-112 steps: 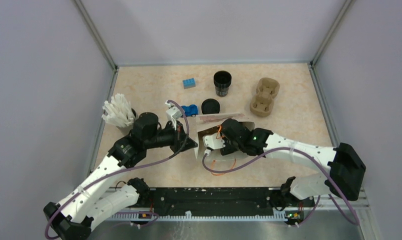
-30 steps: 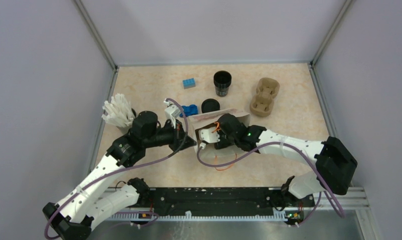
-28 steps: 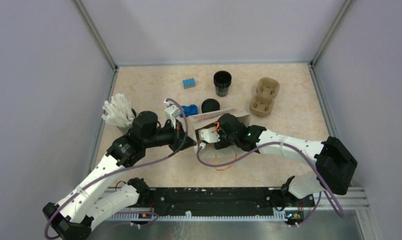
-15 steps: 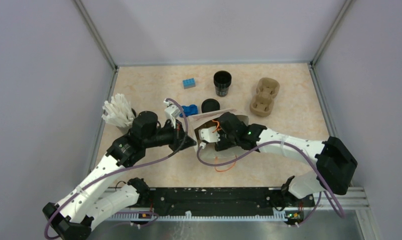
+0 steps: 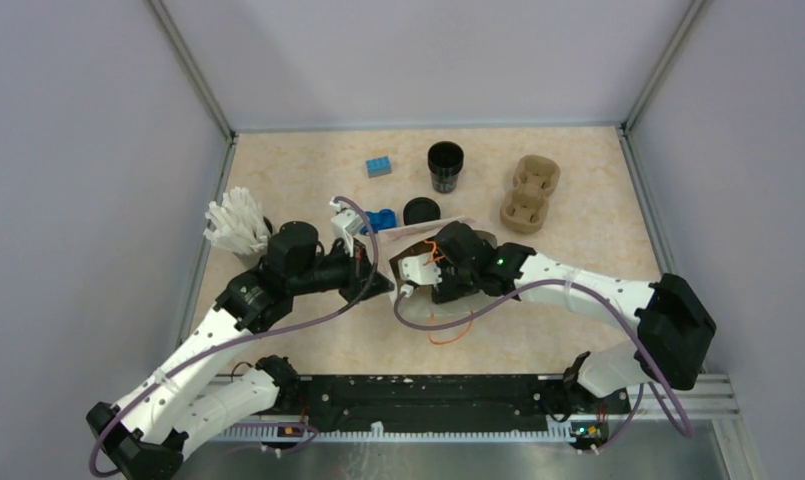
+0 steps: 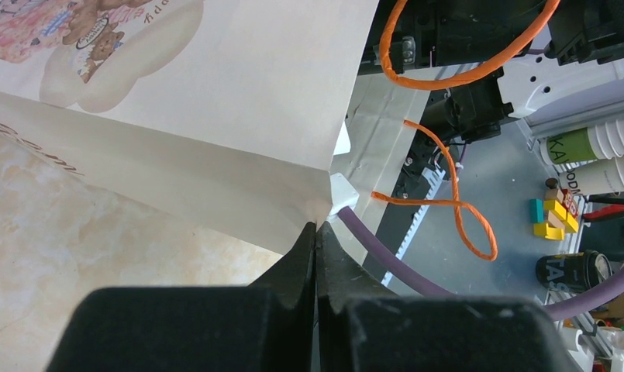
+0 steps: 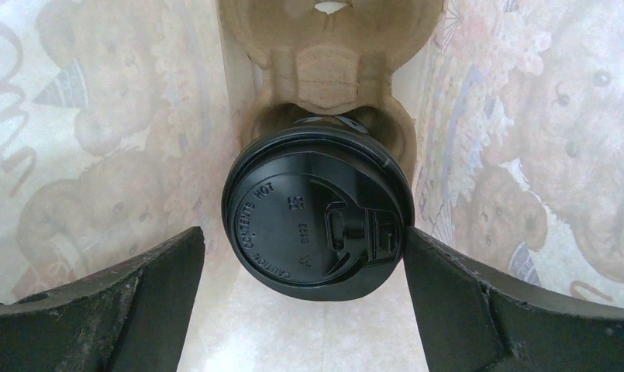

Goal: Pack the takeout coffee

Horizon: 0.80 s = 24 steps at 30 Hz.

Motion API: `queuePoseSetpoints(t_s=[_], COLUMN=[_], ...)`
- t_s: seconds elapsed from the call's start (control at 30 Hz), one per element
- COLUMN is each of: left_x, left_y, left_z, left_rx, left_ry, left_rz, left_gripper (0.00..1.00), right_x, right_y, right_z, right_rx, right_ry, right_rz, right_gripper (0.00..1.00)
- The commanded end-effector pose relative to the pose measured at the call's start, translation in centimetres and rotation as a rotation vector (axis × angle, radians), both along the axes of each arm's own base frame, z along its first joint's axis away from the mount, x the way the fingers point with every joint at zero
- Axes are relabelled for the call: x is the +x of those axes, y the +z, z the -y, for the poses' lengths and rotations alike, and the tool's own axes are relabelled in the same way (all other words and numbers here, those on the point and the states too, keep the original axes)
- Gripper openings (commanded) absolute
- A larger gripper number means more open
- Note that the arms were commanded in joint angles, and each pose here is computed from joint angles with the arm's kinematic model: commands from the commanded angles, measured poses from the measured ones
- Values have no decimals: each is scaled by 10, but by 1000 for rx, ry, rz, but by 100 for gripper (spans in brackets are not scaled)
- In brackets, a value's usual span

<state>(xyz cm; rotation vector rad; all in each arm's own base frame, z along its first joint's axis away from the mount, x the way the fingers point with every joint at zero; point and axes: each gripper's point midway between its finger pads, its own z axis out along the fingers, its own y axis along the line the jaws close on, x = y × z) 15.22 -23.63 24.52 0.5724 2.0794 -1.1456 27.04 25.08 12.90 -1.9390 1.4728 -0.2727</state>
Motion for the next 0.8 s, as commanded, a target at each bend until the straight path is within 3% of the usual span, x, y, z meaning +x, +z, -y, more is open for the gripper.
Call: queuePoseSetpoints(t_s=[0.0,0.47,0.57,0.77], left_x=[5,8,8,9], left_y=[15,15,14,14], left_z=[1,2,3,4], left_rx=[-18,-13,-11,-12], left_ry=[6,20,19,12], left_rz=[40,26,24,19], left_gripper=[0,0,0,0], right_x=[-1,-10,-9,-5], right_y=[19,30,31,37], right_z=[-1,-1,0,0], right_rx=[49,88,93,104], right_ry=[-10,1,-9,-32], right_rz=[-1,-28,-30,-25], right_gripper=[95,90,95,97])
